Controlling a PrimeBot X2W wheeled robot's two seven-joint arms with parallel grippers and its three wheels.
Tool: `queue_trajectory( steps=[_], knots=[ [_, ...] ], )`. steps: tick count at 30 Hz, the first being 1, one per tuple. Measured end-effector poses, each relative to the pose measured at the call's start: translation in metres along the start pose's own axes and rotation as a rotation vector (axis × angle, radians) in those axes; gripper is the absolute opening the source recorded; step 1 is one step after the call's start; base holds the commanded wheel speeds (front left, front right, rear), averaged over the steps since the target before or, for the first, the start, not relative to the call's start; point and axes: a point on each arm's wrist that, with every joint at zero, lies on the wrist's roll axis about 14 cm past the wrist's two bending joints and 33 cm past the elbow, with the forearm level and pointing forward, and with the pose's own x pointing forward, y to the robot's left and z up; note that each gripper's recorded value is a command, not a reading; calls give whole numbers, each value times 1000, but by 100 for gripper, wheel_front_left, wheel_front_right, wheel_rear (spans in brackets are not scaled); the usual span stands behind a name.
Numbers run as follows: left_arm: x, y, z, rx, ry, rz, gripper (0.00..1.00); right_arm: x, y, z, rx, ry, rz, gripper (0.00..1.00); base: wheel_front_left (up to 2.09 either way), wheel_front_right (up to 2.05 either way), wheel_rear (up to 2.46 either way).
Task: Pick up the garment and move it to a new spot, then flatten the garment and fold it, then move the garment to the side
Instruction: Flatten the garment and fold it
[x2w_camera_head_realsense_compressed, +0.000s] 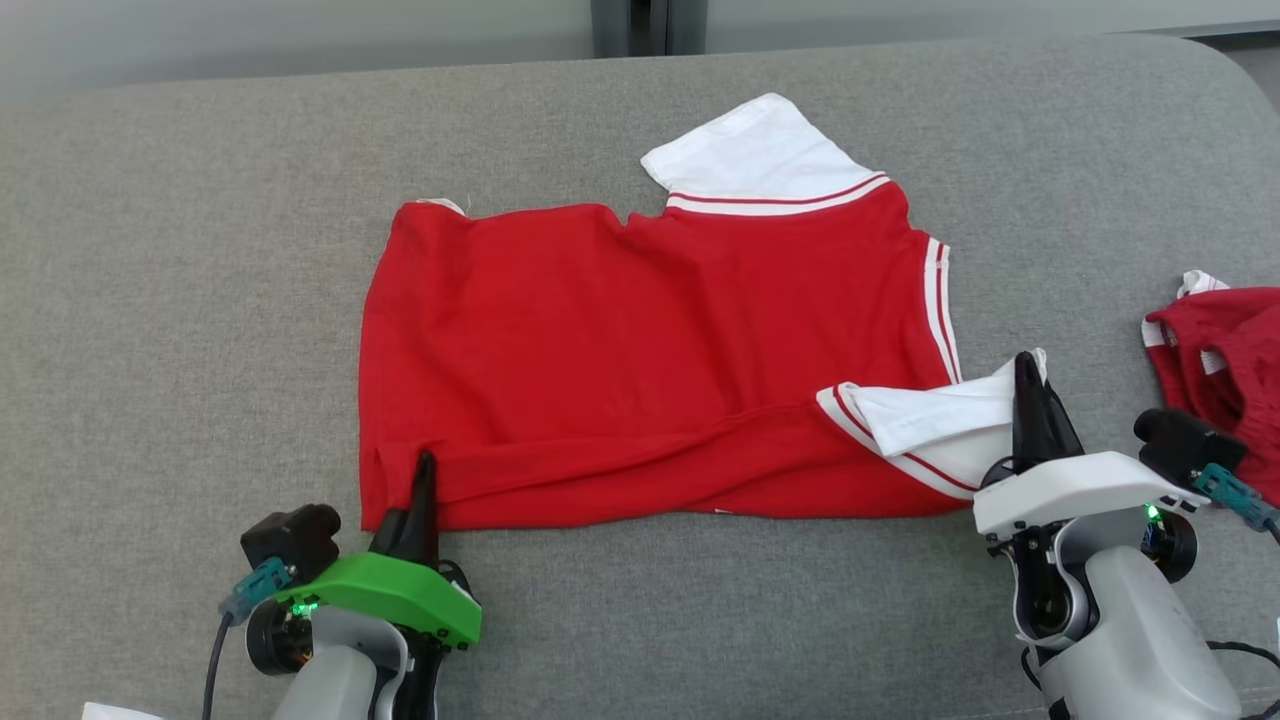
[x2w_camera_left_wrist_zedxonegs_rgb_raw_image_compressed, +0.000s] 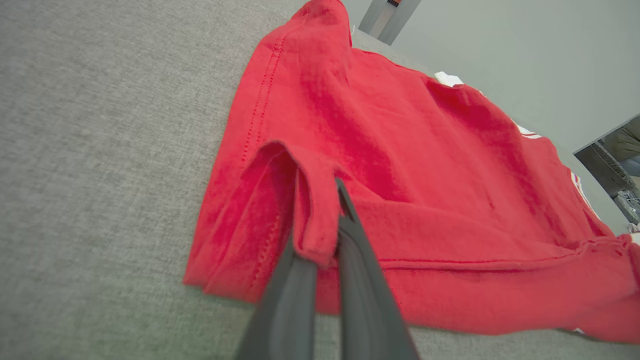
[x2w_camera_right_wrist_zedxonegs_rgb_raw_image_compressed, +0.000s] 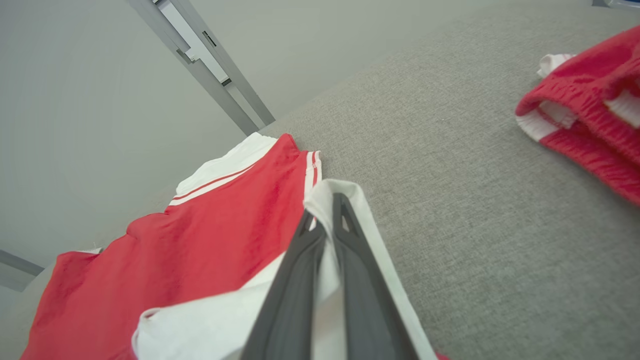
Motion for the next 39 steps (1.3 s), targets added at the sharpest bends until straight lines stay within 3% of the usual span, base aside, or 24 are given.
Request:
queue_trajectory(
  steps=[1,2,3,4,14,20,29,39],
  knots=[
    [1,2,-1,-2,5,5,23,2,0,-1,-2,4,0,0,0,0,0],
    [2,3,-2,-3,6,9,51,3,0,-3,-4,9,-1,0,0,0,0],
    [3,5,0,-6,1,14,91,4,-1,-4,-3,11,-3,16,0,0,0],
    [5,7,3,-10,-9,20,100,5,0,-4,7,9,-4,100,0,0,0],
    [-4,30,37,4,-129,100,100,7,7,28,-6,-98,29,100,0,0,0],
    [-21,27,10,63,-56,82,100,-13,-8,21,-25,-78,-7,100,0,0,0],
    [-36,37,-8,67,-4,111,100,-32,-27,20,-8,-74,-62,100,0,0,0],
    [-28,40,-9,67,3,117,100,-36,-31,5,-112,-18,-59,100,0,0,0]
  ],
)
